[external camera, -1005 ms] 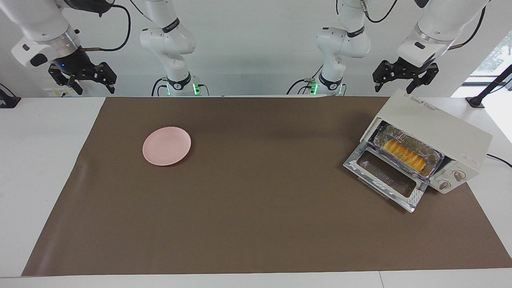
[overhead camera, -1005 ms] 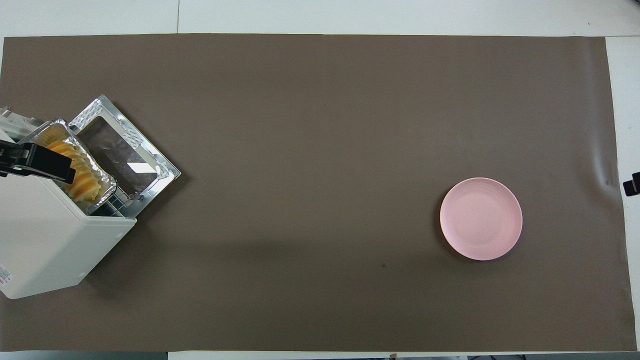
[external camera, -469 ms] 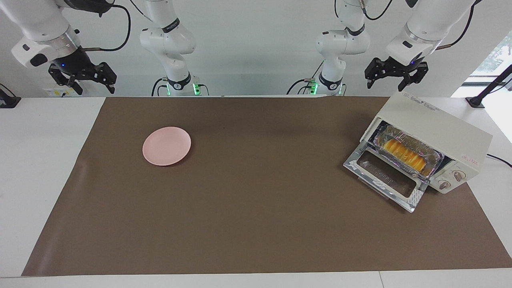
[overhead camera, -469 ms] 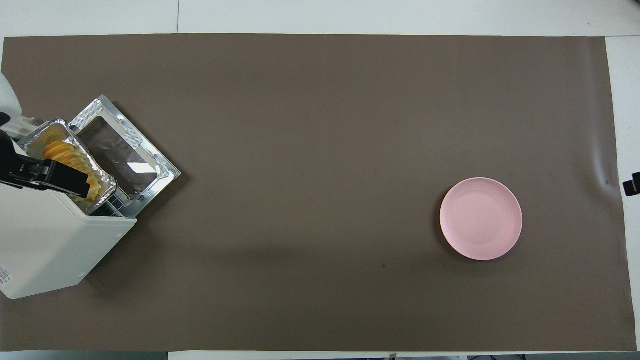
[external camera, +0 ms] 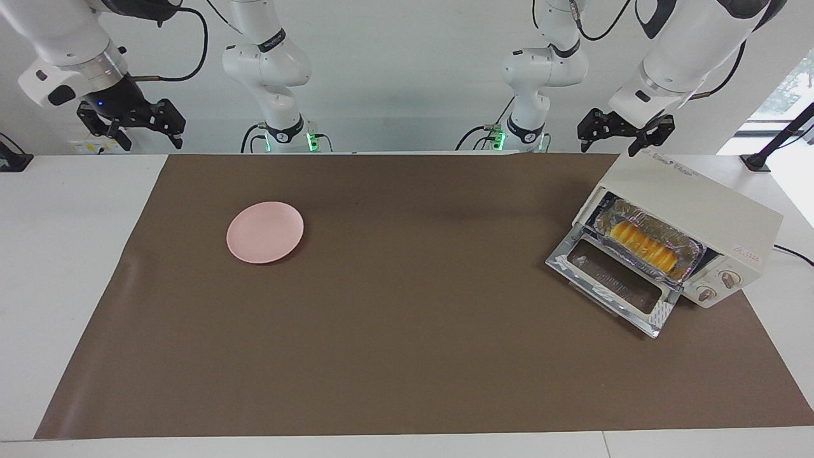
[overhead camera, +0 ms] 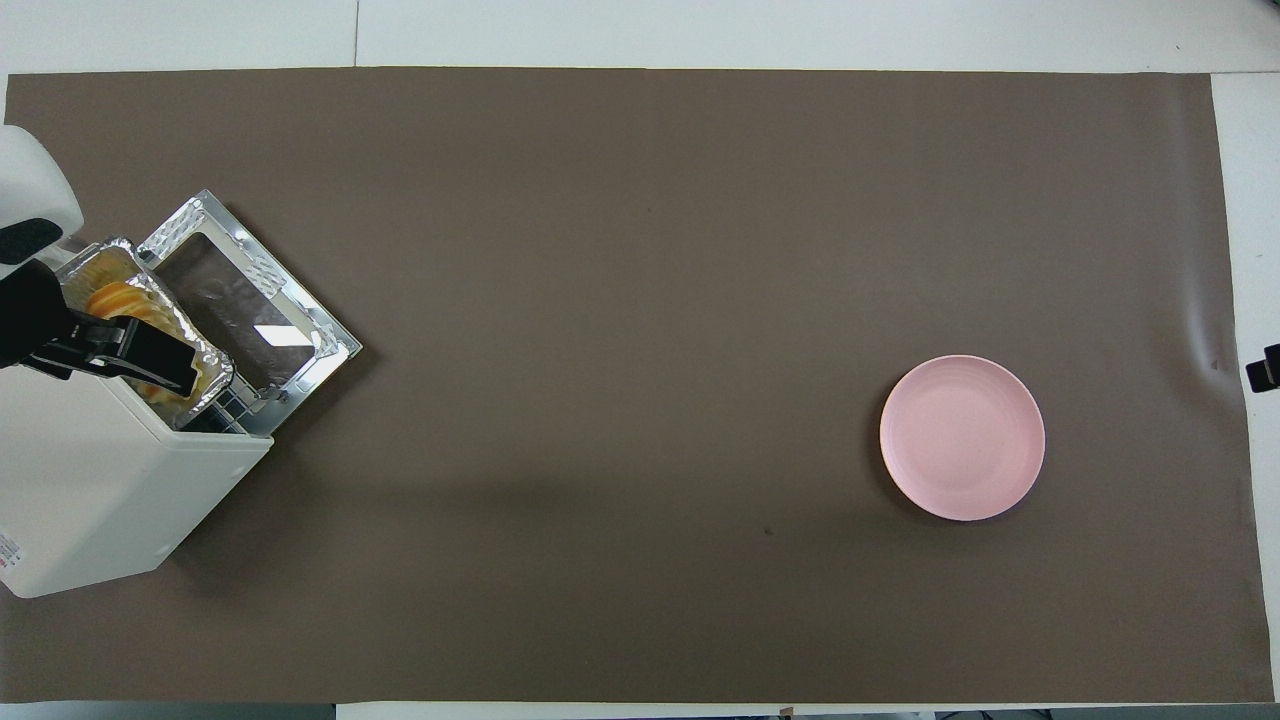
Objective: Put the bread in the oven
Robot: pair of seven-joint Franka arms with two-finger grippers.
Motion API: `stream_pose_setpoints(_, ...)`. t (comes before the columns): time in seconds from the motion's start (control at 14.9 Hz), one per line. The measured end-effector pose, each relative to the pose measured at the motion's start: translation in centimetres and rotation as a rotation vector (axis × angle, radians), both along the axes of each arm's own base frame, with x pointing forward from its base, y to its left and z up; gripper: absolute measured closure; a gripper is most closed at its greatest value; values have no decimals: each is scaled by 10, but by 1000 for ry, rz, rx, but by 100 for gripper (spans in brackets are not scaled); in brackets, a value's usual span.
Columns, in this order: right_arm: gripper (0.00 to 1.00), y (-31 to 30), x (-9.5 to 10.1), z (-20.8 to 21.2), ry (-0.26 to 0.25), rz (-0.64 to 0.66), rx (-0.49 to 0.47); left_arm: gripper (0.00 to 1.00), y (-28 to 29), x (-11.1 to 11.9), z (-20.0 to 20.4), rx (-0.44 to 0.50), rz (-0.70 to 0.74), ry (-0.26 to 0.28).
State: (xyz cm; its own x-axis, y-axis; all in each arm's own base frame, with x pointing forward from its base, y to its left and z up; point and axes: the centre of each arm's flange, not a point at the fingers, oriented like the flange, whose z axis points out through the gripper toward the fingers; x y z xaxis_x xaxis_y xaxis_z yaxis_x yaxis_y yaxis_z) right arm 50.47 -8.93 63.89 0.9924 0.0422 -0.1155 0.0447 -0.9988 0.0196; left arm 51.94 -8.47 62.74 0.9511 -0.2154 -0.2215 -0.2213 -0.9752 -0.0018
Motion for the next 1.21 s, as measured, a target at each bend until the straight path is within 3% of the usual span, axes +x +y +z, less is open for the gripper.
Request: stream_pose_setpoints(1.21, 0, 0, 0, 0, 0, 0, 0, 0, 6, 0, 3, -2, 13, -26)
